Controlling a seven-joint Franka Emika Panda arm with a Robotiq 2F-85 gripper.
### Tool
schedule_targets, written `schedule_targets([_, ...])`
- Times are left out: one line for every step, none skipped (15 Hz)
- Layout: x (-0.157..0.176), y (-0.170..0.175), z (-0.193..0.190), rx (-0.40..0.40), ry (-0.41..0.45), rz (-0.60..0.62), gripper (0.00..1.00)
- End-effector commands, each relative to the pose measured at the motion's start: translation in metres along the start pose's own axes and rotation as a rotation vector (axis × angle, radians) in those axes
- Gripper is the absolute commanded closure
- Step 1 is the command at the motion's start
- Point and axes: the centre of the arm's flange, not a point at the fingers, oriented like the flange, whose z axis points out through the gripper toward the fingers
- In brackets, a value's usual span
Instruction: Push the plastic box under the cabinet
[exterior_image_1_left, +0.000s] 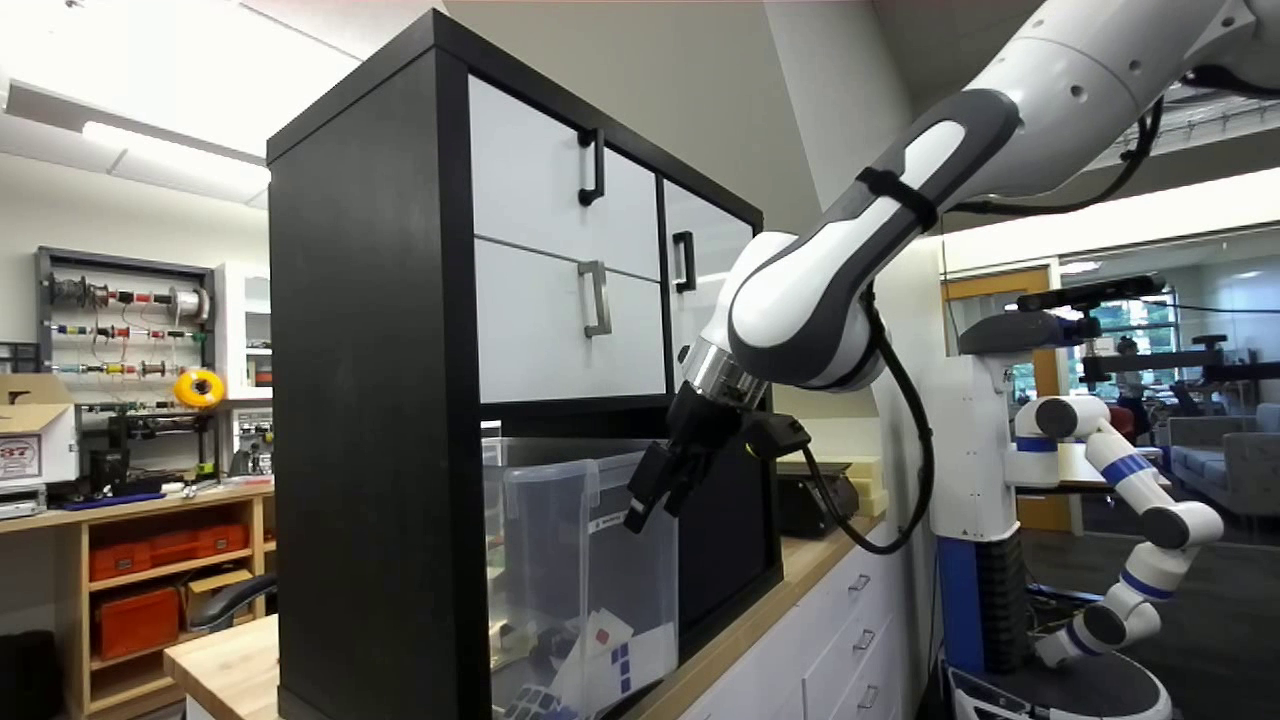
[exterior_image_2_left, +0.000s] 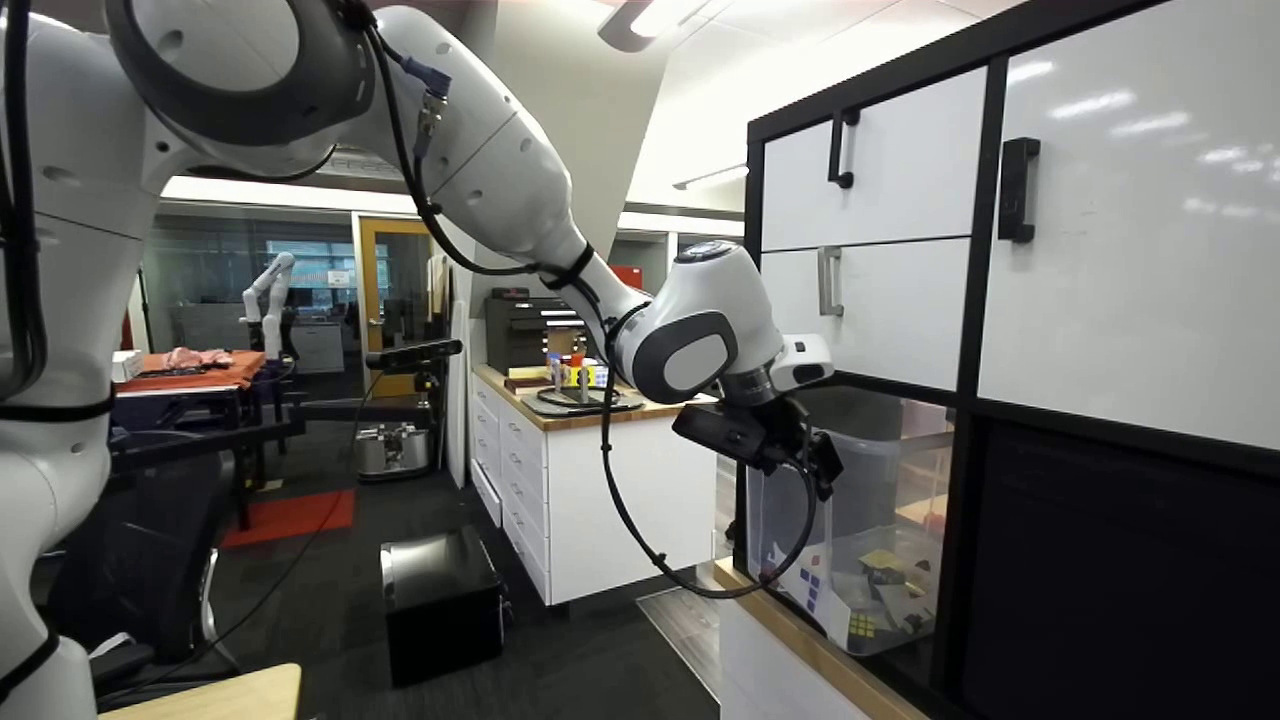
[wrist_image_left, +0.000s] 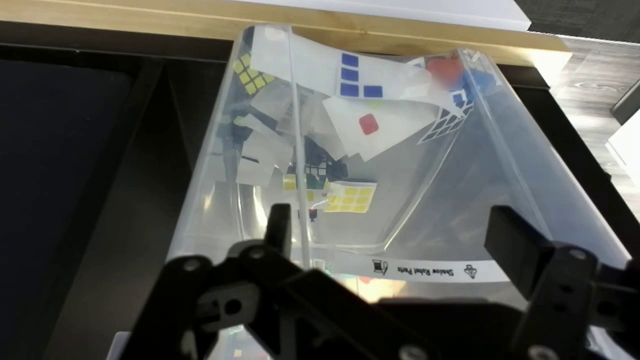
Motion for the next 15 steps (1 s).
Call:
schedule_targets([0.0, 0.009, -0.014, 0.008, 0.016, -0.025, 0.0])
schedule_targets([-0.006, 0.009, -0.018, 0.014, 0.011, -0.028, 0.0])
schedule_targets([-0.01, 0.008, -0.02, 0.02, 0.001, -0.027, 0.0])
schedule_targets([-0.016, 0.006, -0.025, 0.032, -0.015, -0.021, 0.0])
schedule_targets([-0.02, 0.003, -0.029, 0.041, -0.033, -0.013, 0.0])
schedule_targets([-0.025, 0.0, -0.035, 0.049, -0.058, -0.002, 0.0])
schedule_targets([-0.029, -0.004, -0.04, 0.049, -0.082, 0.008, 0.0])
schedule_targets([-0.033, -0.007, -0.046, 0.046, -0.121, 0.011, 0.0])
schedule_targets([-0.038, -0.009, -0.05, 0.046, -0.15, 0.008, 0.0])
schedule_targets([-0.043, -0.011, -0.055, 0.044, -0.185, 0.011, 0.0])
schedule_targets([-0.048, -0.013, -0.059, 0.04, -0.218, 0.016, 0.0])
schedule_targets([-0.053, -0.014, -0.064, 0.038, -0.246, 0.019, 0.0])
schedule_targets([-0.057, -0.015, -0.07, 0.033, -0.278, 0.021, 0.0])
schedule_targets([-0.061, -0.017, -0.075, 0.018, -0.307, 0.029, 0.0])
schedule_targets([-0.064, -0.018, -0.08, 0.017, -0.333, 0.035, 0.0])
